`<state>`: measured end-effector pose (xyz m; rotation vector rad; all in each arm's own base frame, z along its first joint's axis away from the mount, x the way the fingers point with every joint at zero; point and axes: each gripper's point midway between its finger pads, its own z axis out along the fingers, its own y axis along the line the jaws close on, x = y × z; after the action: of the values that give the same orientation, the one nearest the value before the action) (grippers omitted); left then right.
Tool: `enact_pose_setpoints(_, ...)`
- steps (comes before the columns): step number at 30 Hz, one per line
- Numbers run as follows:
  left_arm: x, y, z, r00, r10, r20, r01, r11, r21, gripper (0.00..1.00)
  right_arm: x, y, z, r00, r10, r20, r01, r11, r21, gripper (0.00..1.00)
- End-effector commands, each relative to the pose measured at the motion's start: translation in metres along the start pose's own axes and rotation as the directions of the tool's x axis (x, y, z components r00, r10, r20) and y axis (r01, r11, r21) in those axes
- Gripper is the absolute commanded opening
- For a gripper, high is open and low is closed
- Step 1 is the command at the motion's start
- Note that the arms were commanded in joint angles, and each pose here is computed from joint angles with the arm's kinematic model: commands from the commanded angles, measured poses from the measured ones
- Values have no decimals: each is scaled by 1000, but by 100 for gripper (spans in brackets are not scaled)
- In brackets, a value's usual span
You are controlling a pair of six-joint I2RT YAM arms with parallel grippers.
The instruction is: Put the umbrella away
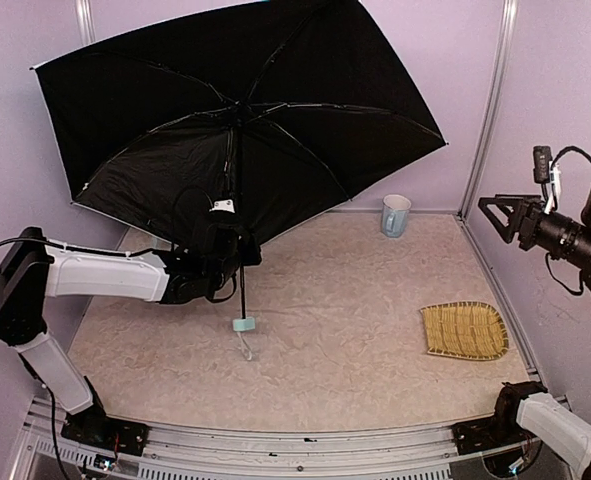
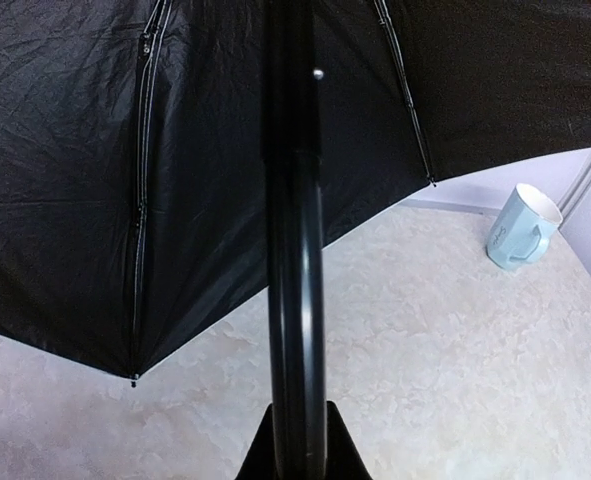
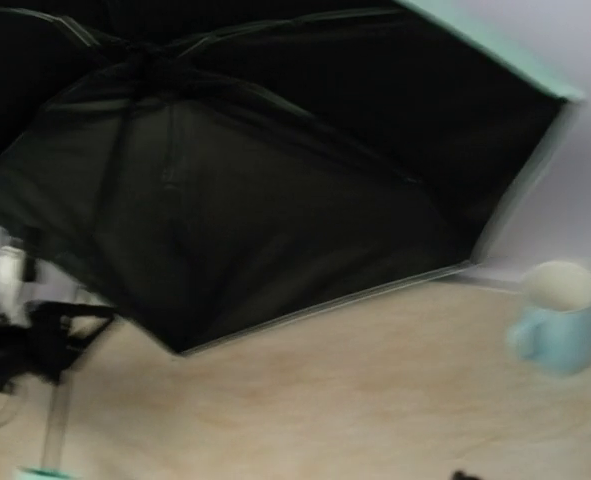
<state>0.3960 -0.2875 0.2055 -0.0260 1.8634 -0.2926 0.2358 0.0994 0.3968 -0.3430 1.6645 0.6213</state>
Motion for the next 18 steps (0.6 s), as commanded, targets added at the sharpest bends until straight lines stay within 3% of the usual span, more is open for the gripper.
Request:
enact_pose_setpoints(1,-10,-23,-7,1000,2,20,-3,999,42,0,11,42,-7,981,191,4,-186,958,-217,63)
enact_pose_setpoints(4,-9,-26,-10,999,-27,31,25,999,41,0,8,62,-14,971,229,70,-196,928,-316,61)
enact_pose_setpoints(9,-7,-34,-8,998,-56,34,54,997,54,0,38,87,24,970,237,-60,-241,894,-377,59)
enact_pose_setpoints(15,2,-41,-4,999,-39,16,38,998,52,0,82,157,81,974,118,-194,-197,867,-457,63)
enact_pose_setpoints(18,11,-46,-3,999,-40,2,40,997,60,0,96,161,110,963,117,-243,-215,875,-433,62)
